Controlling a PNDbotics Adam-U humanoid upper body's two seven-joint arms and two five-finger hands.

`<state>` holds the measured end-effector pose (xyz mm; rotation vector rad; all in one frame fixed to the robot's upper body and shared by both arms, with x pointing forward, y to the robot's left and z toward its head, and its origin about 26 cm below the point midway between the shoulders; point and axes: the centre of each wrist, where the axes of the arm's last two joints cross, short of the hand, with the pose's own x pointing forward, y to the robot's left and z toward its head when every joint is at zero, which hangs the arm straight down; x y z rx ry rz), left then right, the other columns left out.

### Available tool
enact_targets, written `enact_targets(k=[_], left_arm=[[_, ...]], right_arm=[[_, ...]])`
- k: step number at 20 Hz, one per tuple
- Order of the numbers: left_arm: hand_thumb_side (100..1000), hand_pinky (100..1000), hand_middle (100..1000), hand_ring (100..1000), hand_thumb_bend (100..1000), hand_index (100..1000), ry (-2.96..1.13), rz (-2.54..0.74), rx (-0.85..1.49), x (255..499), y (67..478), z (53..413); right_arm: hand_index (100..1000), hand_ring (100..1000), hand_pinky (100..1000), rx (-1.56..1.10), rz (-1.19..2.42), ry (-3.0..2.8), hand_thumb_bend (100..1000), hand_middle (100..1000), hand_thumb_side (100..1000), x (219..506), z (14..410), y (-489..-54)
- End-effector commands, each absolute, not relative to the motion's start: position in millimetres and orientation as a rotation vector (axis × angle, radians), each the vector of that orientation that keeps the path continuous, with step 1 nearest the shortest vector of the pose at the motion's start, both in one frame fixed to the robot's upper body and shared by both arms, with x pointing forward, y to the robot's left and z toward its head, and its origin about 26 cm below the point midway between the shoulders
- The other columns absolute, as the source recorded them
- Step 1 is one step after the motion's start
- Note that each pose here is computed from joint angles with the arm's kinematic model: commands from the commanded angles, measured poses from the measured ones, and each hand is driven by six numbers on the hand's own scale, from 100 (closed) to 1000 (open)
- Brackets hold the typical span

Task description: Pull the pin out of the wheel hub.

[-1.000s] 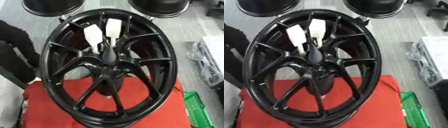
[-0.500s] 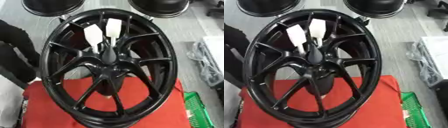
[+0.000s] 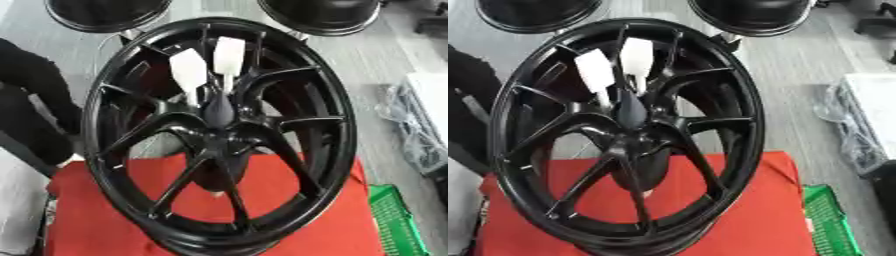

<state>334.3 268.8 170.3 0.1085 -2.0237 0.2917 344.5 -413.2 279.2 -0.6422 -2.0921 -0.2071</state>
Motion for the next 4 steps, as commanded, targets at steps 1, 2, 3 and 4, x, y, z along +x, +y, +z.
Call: enact_targets(k=[1, 2, 3, 4], left_arm=[[680, 614, 701, 876, 316, 703, -2.060, 0.278, 0.093, 333.2, 266.9, 180.9], [680, 614, 702, 876, 316, 703, -2.060, 0.279, 0.090, 333.3, 266.4, 180.9], [680, 614, 701, 876, 316, 703, -2.060, 0.279, 0.089, 333.4, 266.1, 181.0], [680, 614, 701, 876, 316, 703, -2.060, 0.279, 0.088, 333.4, 265.9, 181.1]], right_arm=[[804, 762, 793, -0.540, -0.230, -2.158, 100, 766, 315, 348.5, 285.9, -398.8], [807, 764, 794, -0.513, -0.238, -2.156, 100, 769, 355, 350.9, 283.7, -394.9], [810, 766, 795, -0.492, -0.241, -2.151, 100, 771, 386, 353.0, 281.5, -391.6], [813, 770, 797, -0.478, -0.237, -2.145, 100, 776, 418, 354.6, 279.6, -389.1]])
